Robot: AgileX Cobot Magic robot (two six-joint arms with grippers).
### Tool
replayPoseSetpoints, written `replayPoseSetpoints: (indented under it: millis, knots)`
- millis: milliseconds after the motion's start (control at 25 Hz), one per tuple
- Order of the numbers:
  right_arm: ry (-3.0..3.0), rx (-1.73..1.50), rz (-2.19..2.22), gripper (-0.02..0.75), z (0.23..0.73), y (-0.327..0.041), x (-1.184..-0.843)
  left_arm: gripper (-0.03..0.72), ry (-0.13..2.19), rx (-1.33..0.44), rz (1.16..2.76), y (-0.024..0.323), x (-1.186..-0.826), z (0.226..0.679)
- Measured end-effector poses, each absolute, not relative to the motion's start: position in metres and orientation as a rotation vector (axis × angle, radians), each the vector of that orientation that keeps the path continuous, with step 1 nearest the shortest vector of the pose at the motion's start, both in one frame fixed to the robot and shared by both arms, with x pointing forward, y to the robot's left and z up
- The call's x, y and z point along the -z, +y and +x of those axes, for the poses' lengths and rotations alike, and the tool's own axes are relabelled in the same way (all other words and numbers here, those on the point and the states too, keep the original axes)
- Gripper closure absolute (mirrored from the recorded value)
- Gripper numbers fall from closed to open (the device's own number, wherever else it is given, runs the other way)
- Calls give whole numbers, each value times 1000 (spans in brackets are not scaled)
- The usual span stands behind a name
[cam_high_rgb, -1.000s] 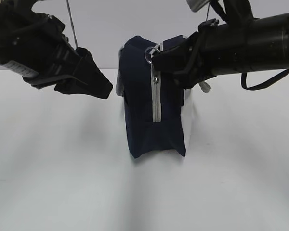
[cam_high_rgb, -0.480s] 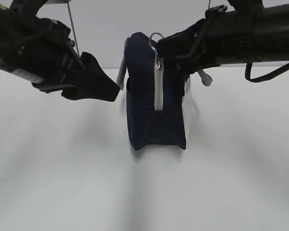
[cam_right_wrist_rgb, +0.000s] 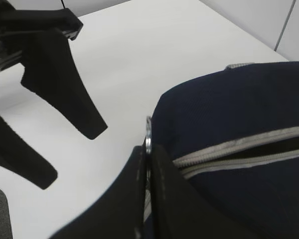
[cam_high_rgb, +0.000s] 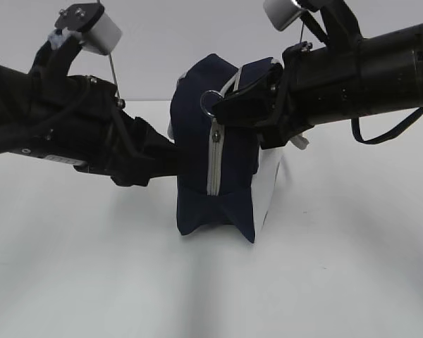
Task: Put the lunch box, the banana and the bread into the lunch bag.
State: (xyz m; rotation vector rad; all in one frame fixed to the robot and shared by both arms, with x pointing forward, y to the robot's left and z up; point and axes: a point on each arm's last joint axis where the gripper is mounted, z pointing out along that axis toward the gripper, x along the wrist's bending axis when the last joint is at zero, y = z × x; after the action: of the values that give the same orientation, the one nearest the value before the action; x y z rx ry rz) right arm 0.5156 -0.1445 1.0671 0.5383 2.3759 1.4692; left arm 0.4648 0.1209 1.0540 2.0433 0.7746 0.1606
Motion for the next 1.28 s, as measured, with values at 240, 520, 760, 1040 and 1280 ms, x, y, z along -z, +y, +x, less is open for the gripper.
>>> replayPoseSetpoints:
  millis: [240,520,760,1040,1280]
  knots:
    - [2389,-1466,513,754,515,-144,-1068,309,639,-239,2108,122,-1048,464]
    - [2418,-1460,516,754,513,-144,-1067,309,640,-197,2159,128,-1034,474]
    - [2441,-1456,513,754,512,-144,-1066,309,651,-206,2177,140,-1022,488]
    - [2454,-1465,525,754,511,-143,-1065,309,611,-109,2087,148,-1012,502]
    - [2464,-1471,520,754,510,-143,-1065,309,584,-63,2083,144,-994,511]
